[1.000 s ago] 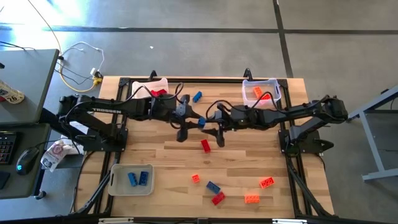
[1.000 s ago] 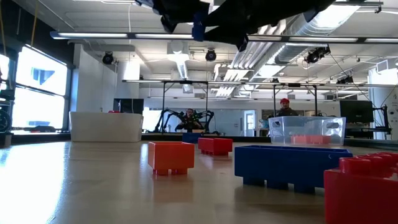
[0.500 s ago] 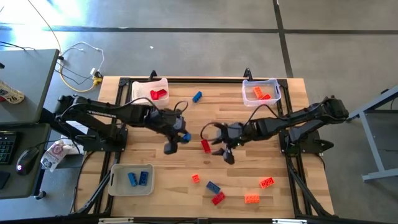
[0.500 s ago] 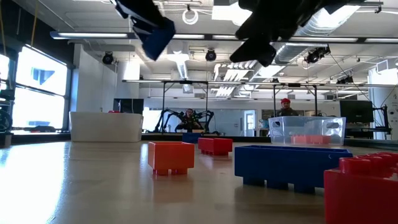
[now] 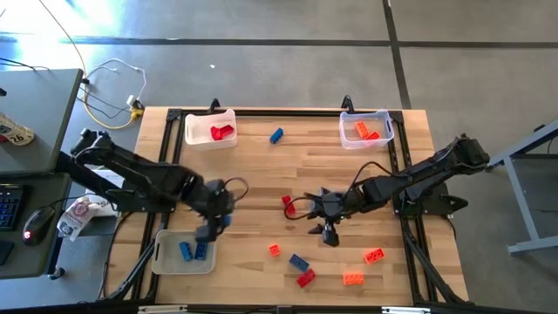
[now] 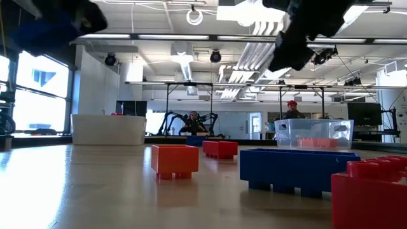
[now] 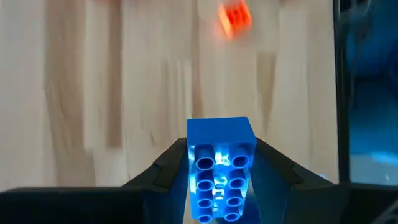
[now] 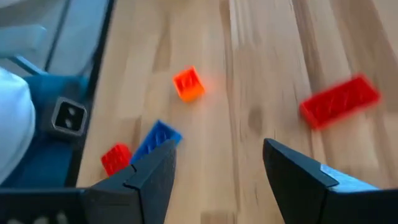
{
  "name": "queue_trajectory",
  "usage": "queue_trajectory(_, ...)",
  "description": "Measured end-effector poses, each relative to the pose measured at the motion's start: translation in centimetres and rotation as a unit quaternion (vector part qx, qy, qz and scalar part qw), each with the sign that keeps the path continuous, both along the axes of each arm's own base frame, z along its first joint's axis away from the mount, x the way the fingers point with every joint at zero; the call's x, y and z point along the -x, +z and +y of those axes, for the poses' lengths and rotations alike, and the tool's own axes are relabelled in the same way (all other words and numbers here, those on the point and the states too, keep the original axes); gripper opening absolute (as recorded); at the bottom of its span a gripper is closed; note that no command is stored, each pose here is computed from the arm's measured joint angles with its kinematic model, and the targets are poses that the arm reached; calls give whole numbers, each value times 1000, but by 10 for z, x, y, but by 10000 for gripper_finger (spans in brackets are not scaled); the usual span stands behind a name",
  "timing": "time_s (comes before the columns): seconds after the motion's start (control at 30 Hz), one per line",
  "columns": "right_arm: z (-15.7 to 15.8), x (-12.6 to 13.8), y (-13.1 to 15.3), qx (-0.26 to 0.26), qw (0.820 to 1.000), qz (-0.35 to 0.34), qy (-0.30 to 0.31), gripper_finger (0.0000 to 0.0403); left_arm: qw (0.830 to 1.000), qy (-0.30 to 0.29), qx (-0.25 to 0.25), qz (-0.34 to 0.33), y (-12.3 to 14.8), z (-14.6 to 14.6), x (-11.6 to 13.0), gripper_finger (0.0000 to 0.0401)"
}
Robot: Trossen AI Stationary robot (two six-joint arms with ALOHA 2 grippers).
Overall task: Sort & place blocks by color
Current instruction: Put the blue game piece into the gray bin
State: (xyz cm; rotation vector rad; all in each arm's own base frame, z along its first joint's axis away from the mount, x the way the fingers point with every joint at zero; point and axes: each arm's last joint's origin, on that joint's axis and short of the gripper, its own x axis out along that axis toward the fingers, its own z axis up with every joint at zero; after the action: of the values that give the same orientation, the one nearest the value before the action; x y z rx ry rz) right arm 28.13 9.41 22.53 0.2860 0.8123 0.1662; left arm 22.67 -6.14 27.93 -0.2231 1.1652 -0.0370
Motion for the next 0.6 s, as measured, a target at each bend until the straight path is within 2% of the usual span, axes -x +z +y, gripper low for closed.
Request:
queue_trajectory(0.13, 6, 9, -6, -6, 999, 51, -10, 224, 999, 4, 0, 48, -4, -18, 13, 112)
queue_trajectory(0.33, 18, 22, -13, -14, 993, 114, -19, 225, 997, 5, 11, 71, -4, -43, 27, 114)
queue_trajectory(0.6, 40, 36, -14, -19, 991, 134, -19, 225, 995, 8, 18, 97, -12, -66, 35, 113)
